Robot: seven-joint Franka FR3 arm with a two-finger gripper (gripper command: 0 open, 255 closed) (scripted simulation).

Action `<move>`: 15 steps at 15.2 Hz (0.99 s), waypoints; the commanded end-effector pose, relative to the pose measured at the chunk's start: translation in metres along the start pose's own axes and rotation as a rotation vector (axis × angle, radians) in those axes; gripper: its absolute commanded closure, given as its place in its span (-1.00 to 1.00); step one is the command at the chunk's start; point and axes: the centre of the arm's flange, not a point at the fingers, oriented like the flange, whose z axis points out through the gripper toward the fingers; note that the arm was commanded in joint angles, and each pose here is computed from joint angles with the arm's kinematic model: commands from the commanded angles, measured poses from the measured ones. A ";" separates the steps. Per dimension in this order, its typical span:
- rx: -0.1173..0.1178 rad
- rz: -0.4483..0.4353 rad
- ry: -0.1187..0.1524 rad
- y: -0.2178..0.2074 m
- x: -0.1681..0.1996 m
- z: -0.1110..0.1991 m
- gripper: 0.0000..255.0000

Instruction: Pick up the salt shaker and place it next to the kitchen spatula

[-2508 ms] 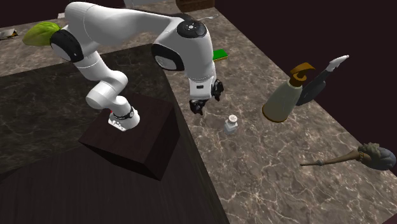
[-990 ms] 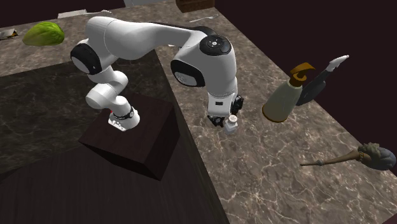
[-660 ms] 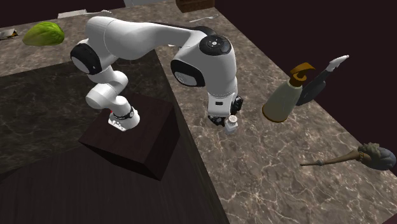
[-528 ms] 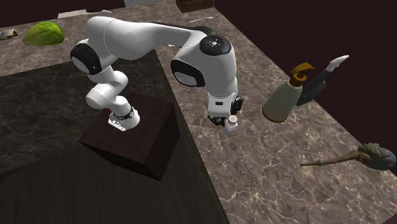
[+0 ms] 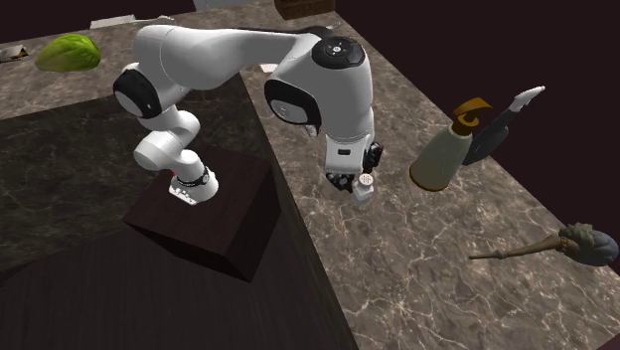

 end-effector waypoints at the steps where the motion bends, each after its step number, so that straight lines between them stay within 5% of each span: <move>1: 0.000 0.000 0.000 -0.002 0.001 -0.010 1.00; 10: 0.000 0.000 0.000 -0.012 0.006 -0.056 1.00; 15: 0.000 0.000 0.000 -0.027 -0.058 -0.059 1.00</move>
